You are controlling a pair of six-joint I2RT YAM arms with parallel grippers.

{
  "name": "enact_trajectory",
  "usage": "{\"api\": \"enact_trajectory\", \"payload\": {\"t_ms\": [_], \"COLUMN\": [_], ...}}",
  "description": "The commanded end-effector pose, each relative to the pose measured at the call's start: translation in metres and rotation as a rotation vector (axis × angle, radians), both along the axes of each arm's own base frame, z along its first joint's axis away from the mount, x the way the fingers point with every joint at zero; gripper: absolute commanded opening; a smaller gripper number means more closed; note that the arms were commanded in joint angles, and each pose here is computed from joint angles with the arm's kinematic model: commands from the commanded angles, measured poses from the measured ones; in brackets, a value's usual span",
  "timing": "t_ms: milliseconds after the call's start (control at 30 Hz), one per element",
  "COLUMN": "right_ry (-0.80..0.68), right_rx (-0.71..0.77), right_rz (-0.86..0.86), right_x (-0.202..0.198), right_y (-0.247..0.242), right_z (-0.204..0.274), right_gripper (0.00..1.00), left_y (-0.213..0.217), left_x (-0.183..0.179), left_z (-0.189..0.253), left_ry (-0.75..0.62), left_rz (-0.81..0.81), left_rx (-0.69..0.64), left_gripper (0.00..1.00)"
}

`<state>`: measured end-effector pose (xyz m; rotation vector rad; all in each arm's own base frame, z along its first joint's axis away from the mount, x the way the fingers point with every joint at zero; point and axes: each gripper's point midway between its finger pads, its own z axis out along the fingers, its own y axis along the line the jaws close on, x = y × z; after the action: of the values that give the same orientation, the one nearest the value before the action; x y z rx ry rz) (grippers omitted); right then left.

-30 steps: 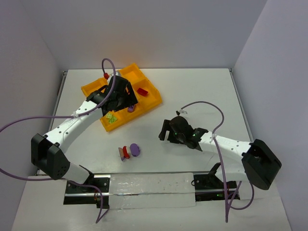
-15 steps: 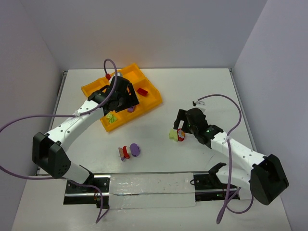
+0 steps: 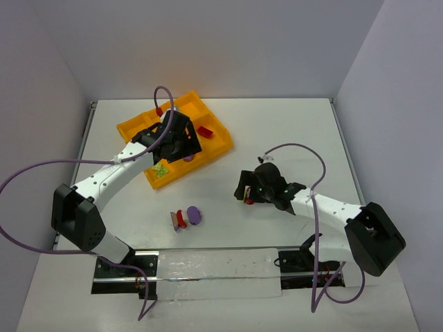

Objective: Sort the legos into containers by color

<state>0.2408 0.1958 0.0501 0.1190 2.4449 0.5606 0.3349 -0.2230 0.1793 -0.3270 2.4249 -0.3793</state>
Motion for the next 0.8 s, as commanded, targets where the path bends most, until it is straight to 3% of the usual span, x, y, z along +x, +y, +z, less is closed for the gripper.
{"api": "enact_trajectory", "payload": {"t_ms": [0, 167, 367, 467, 767], "right_ry": [-0.044, -0.058, -0.154, -0.121, -0.066], "right_rx": [0.178, 0.223, -0.162, -0.28, -0.197], "right_rz": [0.162, 0.348, 0.199, 0.17, 0.263], "right_x": [-0.005, -0.024, 0.008, 0.013, 0.001], "right_y": [0.063, 0.09, 0.027, 0.011, 0.04], "right_z": [0.041, 0.062, 0.051, 0.04, 0.019], "right_gripper": [0.98, 0.96, 0.98, 0.99, 1.0], "left_y": [-0.009, -0.003, -0.001, -0.003, -0.007], "left_x": [0.009, 0.009, 0.009, 0.011, 0.009], "left_z": [0.015, 0.012, 0.014, 0.014, 0.006], "left_ry": [-0.042, -0.039, -0.052, -0.05, -0.031], "left_rz": [-0.026, -0.004, 0.003, 0.002, -0.007], "left_rx": [-0.017, 0.012, 0.011, 0.007, -0.003], "left_gripper": [0.8, 0.8, 0.8, 0.8, 0.8]}}
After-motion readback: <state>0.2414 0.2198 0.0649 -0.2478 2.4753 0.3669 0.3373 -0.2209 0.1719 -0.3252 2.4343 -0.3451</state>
